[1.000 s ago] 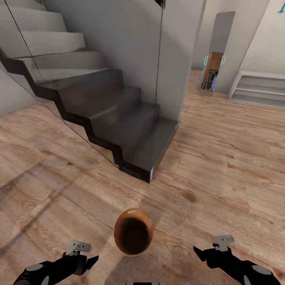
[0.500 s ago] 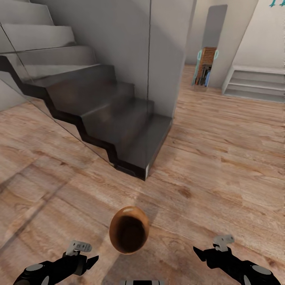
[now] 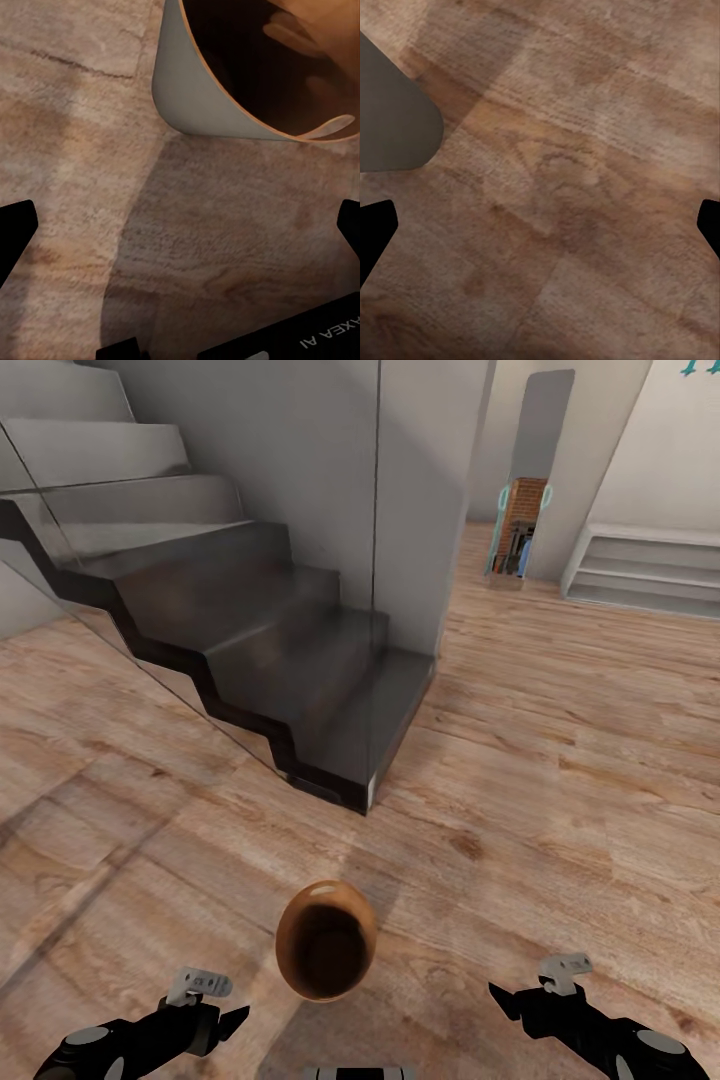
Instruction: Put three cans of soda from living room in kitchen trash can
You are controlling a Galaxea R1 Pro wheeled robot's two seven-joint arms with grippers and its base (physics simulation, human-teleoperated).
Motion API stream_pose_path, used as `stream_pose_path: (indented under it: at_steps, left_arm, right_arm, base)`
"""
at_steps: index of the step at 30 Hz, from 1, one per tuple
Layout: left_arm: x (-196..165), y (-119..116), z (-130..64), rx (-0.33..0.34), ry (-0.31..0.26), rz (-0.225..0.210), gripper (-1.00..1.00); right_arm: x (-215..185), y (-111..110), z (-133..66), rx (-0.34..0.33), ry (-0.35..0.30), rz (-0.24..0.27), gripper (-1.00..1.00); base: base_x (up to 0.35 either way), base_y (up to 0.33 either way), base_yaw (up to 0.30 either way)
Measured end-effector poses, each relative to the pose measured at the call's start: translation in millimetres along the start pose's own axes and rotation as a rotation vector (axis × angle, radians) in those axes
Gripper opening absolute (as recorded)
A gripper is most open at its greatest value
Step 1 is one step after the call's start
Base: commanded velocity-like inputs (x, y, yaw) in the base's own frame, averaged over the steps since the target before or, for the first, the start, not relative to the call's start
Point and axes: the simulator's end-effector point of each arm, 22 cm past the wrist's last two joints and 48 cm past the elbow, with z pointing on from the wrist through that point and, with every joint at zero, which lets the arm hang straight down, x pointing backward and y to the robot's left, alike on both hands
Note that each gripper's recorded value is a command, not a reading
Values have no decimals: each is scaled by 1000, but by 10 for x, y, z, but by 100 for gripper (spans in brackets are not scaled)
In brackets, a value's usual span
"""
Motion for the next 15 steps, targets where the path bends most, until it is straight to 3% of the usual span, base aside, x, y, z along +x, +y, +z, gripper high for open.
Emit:
stream_pose_path:
  at_steps: [11,15]
  left_arm:
    - [0,1,0,0,0,0,100]
    - [5,2,3,0,1,-1,100]
  right_arm:
    - [-1,-3,-2,2,1,-2,100]
    - [8,4,4,0,3,0,100]
  base:
    - [0,0,0]
    - [0,0,105]
